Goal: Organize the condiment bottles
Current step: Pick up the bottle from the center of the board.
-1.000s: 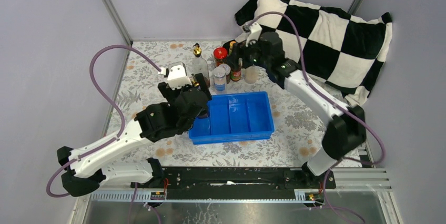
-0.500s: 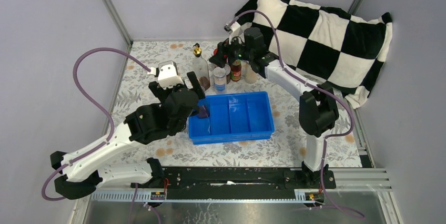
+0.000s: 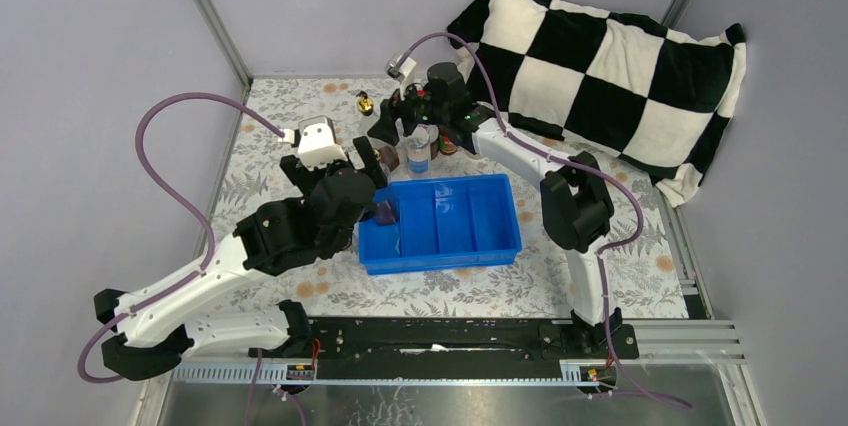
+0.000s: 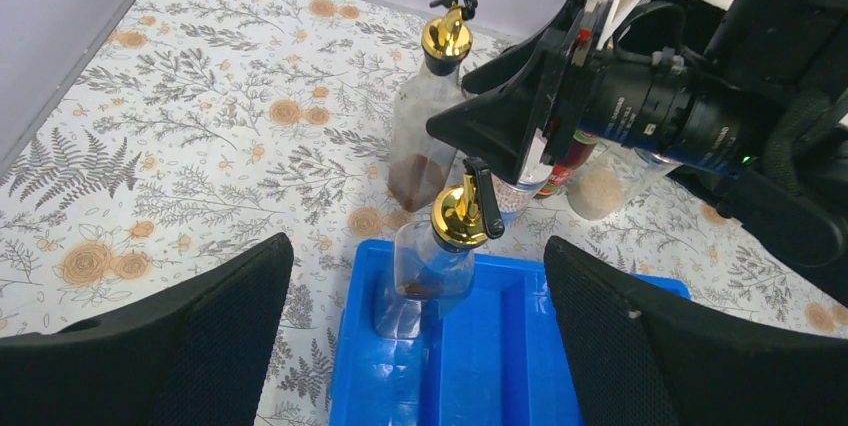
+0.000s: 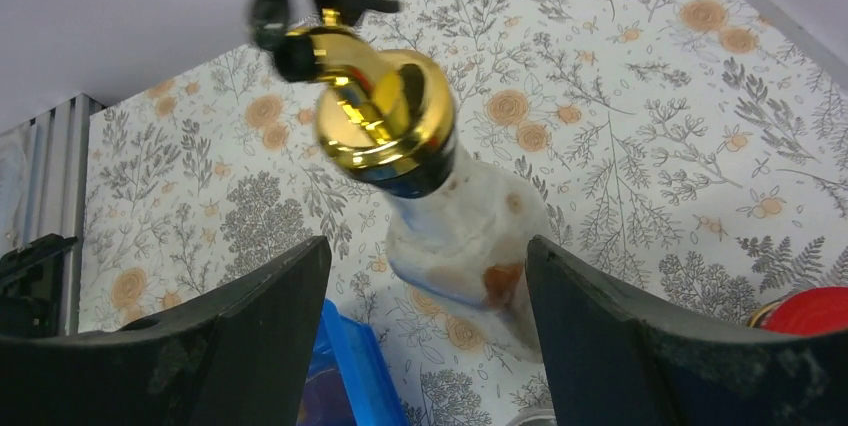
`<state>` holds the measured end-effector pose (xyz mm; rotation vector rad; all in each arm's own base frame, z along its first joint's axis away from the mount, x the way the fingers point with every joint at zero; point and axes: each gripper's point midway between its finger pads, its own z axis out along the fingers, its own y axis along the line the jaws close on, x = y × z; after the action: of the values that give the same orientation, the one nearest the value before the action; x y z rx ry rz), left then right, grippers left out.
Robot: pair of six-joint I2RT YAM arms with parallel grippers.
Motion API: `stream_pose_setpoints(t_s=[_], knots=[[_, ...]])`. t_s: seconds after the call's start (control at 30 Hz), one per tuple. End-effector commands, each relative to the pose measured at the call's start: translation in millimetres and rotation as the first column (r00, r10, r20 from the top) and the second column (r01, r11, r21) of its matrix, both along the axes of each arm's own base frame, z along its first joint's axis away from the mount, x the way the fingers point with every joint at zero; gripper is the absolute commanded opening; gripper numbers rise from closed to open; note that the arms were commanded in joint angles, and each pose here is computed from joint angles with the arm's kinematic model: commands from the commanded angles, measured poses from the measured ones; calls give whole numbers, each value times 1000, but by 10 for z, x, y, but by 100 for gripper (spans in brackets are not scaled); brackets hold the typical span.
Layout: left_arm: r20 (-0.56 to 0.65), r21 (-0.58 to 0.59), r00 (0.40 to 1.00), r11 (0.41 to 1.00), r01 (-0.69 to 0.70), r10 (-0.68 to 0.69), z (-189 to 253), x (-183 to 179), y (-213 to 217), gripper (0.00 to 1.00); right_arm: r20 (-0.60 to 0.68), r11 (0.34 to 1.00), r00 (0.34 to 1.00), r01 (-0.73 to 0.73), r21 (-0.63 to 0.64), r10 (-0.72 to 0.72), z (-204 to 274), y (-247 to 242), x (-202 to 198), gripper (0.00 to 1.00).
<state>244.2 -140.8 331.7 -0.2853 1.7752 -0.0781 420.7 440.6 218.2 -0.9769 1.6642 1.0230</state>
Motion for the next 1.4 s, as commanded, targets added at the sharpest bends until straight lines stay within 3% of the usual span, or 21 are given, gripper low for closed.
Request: stream_pose_setpoints(t_s=[0.0,0.2,0.63,0.77,0.93,1.0,1.1,1.27,1.37], knots=[[35,-4,999,1000,-30,30,63,5,67,99,57,1000,998,-10,12,9,63,108,60,79],[41,-3,999,999,-33,33,73,-6,101,99,65,999,997,37,9,-37,-124,157,143,80],[47,24,998,999,-32,31,35,-7,134,99,70,998,995,67,20,-68,-346,267,327,96],[48,34,998,999,-33,32,35,-1,132,99,71,997,995,75,33,-77,-379,307,387,96],[49,38,998,999,-36,35,32,2,136,99,62,994,993,97,53,-100,-407,323,436,88],[49,41,998,998,-37,35,24,1,140,99,64,993,993,99,60,-103,-401,325,437,80],[49,42,998,998,-40,38,14,-6,156,99,63,993,993,94,68,-99,-398,326,421,59],[49,40,998,998,-41,39,-6,-16,174,99,59,994,995,80,72,-84,-403,337,394,43],[54,33,998,998,-46,44,4,-23,197,99,64,994,995,77,80,-82,-349,350,402,40]])
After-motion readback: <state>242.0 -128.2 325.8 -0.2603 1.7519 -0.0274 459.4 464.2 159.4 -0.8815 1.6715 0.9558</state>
